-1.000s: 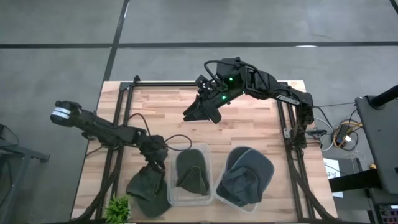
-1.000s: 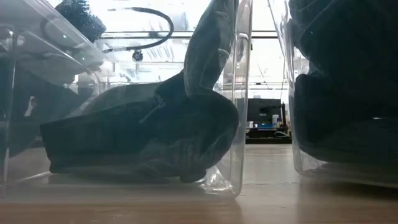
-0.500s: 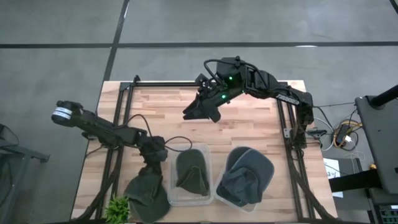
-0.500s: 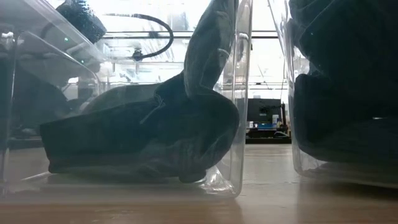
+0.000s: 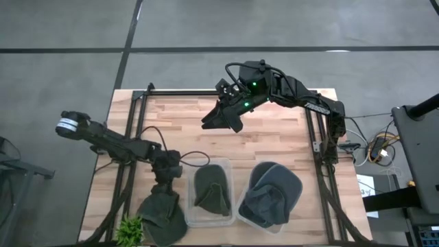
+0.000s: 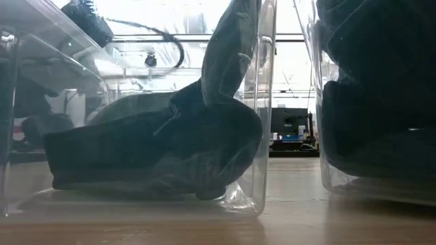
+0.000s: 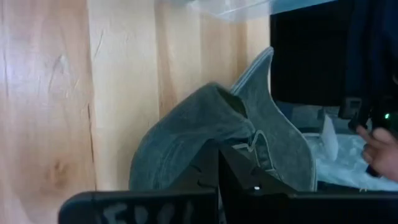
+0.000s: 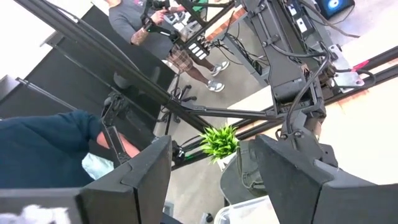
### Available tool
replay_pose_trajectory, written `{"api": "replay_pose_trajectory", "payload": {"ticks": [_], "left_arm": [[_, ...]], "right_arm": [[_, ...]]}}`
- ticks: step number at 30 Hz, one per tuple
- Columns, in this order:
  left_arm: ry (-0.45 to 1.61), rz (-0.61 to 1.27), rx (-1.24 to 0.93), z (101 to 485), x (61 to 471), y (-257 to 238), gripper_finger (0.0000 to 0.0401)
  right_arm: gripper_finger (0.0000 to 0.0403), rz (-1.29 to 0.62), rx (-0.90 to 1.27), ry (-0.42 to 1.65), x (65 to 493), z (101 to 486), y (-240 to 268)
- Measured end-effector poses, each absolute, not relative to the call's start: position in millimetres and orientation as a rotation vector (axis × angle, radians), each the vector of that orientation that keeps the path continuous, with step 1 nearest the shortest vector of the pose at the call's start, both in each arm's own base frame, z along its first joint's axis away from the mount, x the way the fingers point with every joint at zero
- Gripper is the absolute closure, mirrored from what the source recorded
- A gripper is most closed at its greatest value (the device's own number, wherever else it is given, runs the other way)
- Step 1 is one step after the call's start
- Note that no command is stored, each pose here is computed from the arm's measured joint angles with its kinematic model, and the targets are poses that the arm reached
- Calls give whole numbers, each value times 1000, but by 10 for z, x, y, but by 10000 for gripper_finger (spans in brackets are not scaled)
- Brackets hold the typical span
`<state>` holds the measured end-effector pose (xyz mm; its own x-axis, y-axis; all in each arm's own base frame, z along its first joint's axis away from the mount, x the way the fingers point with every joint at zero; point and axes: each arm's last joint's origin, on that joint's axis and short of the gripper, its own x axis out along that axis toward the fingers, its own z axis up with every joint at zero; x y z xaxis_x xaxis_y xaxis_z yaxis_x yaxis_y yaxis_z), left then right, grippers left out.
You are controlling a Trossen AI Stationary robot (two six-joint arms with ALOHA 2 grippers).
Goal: Pick & Place hat
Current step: Put the black cap into the left transparent bin
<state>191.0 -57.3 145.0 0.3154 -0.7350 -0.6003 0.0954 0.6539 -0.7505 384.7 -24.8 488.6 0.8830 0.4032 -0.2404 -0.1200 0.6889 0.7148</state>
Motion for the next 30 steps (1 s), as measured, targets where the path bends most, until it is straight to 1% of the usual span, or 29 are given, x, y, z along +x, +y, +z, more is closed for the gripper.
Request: {"api": "replay_pose_trajectory", "payload": {"ticks": [4, 7, 12, 16, 20, 24, 30], "left_arm": [[1132, -616, -649, 1444, 1892, -582, 393], [1120, -589, -616, 1432, 1901, -569, 373], [1153, -476, -647, 1356, 1927, -522, 318], [1130, -489, -590, 1356, 1941, -525, 272], [1038, -510, -496, 1398, 1988, -527, 241], [977, -525, -482, 1427, 2036, -535, 230], [1001, -641, -523, 1435, 2020, -582, 229]], "right_arm": [[179, 303, 748, 398, 3847, 4886, -248], [179, 303, 749, 398, 3848, 4886, -249], [179, 301, 765, 400, 3848, 4887, -248], [179, 300, 767, 400, 3848, 4886, -248], [179, 300, 769, 400, 3848, 4888, -248], [179, 299, 777, 401, 3848, 4888, -247], [179, 302, 777, 403, 3849, 4887, -235]]}}
